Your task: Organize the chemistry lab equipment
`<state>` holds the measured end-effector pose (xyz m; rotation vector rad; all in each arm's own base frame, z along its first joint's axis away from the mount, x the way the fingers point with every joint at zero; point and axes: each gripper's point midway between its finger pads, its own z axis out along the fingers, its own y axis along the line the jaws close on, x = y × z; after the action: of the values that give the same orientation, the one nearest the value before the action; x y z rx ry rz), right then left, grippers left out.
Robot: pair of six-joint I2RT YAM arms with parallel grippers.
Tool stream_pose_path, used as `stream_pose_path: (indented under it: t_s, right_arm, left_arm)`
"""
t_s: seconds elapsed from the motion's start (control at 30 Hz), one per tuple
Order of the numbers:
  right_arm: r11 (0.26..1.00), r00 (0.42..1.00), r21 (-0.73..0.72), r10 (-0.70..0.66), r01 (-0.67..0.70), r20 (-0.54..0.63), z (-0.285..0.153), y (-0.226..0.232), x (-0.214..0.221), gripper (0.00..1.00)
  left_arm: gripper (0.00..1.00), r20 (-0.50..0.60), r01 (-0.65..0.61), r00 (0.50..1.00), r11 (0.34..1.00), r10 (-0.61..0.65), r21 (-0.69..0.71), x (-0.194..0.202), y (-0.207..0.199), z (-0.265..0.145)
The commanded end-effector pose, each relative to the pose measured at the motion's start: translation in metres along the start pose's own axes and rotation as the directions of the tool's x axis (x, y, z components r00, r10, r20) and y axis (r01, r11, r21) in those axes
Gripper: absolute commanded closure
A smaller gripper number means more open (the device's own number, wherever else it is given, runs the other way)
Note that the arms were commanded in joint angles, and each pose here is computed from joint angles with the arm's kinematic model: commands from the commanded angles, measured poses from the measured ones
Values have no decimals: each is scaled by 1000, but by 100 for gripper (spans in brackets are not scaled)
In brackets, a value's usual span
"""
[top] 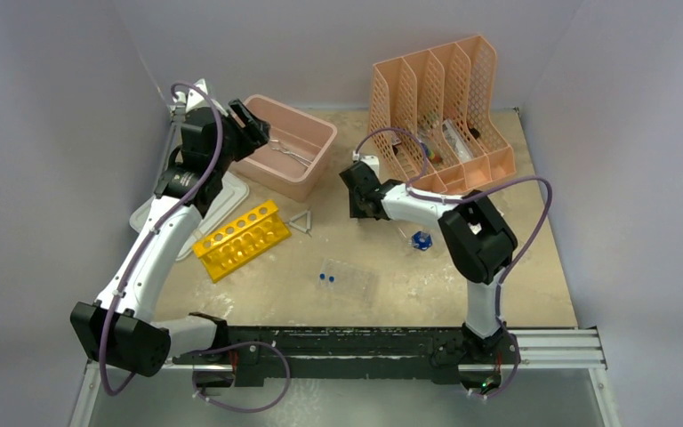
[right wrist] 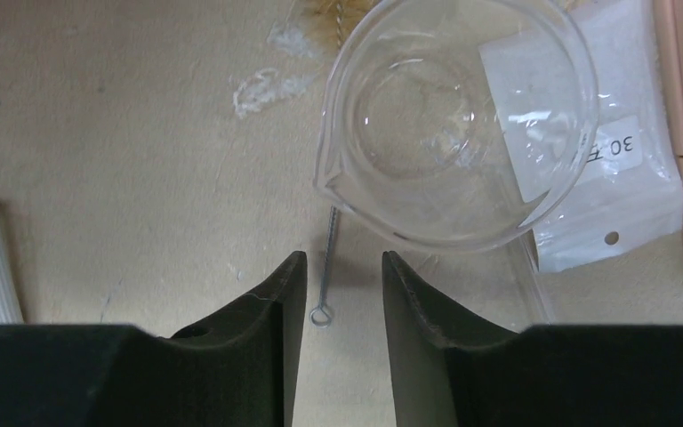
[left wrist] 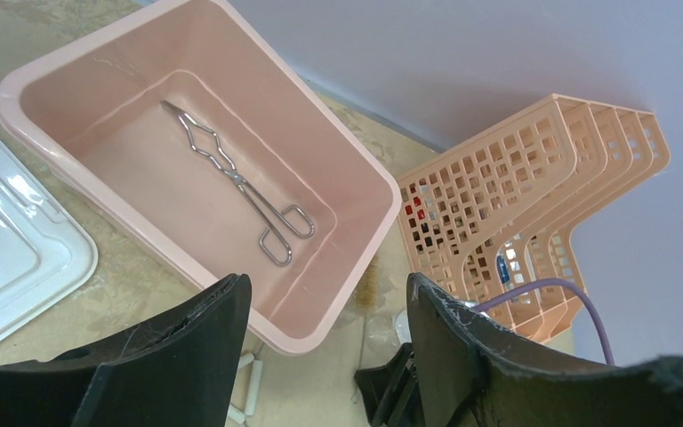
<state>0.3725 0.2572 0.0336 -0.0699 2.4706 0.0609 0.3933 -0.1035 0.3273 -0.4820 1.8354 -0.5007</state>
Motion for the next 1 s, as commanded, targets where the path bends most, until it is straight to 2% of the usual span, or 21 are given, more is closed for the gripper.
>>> stream_pose_path:
  t_s: [0.0, 0.2, 0.4, 0.5, 0.6, 0.8, 0.97]
  right_arm:
    - [997, 990, -2, 74, -74, 122, -5, 10, -40, 63]
    - [997, 994, 32, 61, -64, 88, 11, 7, -27, 70]
    - [997, 997, 64, 44, -47, 59, 19, 3, -17, 76]
    - [997, 999, 73, 27, -30, 45, 21, 0, -12, 85]
    - [996, 1000, 87, 5, -6, 9, 22, -3, -4, 100]
    - [1000, 996, 0, -23, 23, 83, -4, 6, -28, 100]
    - [993, 988, -118, 36, -18, 148, -46, 17, -55, 100]
  left_arm:
    - [36, 37, -32, 999, 998, 30, 49, -18, -14, -11]
    - [36, 89, -117, 989, 993, 116, 9, -41, -14, -20]
    - [36, 104, -136, 985, 991, 137, -16, -45, -10, -22]
    - [36, 90, -136, 987, 991, 136, -5, -41, -11, -20]
    - [36, 84, -129, 988, 992, 128, 3, -38, -11, -19]
    - [36, 50, -97, 994, 995, 96, 20, -26, -11, -16]
    - [36, 21, -67, 998, 997, 67, 26, -15, -9, -13]
